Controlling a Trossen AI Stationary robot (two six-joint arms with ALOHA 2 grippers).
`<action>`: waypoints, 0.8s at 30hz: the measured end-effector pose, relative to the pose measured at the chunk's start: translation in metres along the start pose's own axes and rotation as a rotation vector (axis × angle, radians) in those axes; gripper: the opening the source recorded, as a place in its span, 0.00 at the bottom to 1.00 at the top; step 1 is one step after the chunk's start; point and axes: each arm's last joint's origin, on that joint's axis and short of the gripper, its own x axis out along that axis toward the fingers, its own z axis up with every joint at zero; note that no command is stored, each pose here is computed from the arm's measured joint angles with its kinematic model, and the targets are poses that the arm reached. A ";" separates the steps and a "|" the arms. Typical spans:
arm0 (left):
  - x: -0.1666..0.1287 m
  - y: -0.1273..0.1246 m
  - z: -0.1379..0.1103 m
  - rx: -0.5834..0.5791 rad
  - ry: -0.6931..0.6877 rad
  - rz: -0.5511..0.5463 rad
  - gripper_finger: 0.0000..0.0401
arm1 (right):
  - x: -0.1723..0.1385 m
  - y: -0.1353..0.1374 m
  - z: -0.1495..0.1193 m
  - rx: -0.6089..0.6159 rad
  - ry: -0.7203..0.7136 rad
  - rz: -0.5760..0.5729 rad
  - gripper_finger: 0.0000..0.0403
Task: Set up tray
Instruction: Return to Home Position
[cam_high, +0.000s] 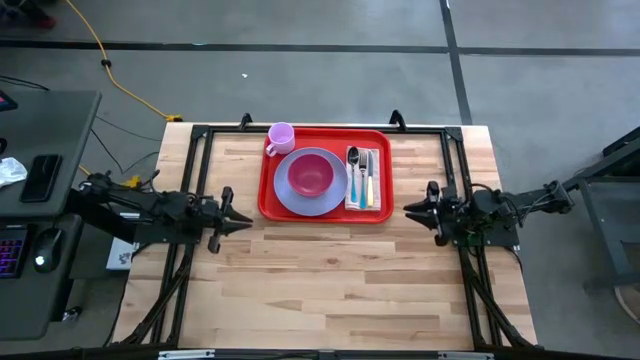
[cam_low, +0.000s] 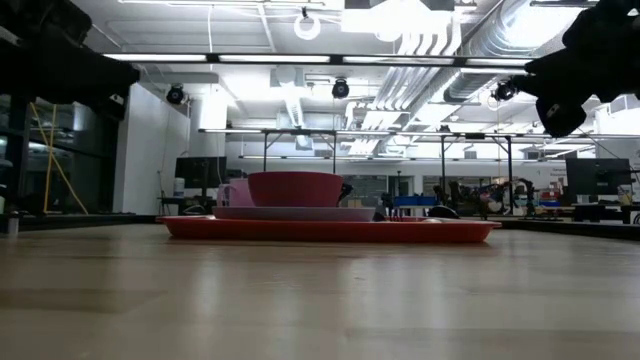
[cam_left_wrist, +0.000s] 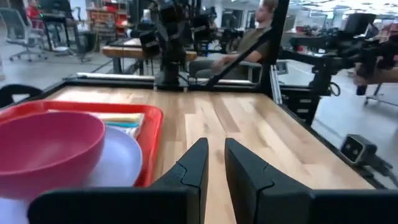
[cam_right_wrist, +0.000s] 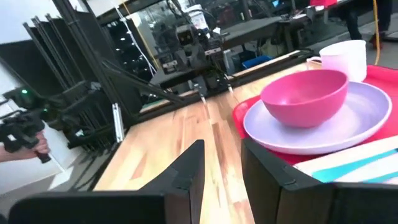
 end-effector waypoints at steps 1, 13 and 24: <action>0.001 0.000 -0.001 -0.006 0.008 0.001 0.21 | 0.000 0.000 0.000 -0.006 0.001 -0.006 0.21; 0.003 0.001 -0.003 -0.037 0.037 0.034 0.21 | 0.000 -0.004 -0.005 -0.030 0.040 -0.072 0.21; 0.003 0.001 -0.003 -0.034 0.037 0.039 0.21 | 0.000 -0.004 -0.007 0.164 0.064 -0.055 0.21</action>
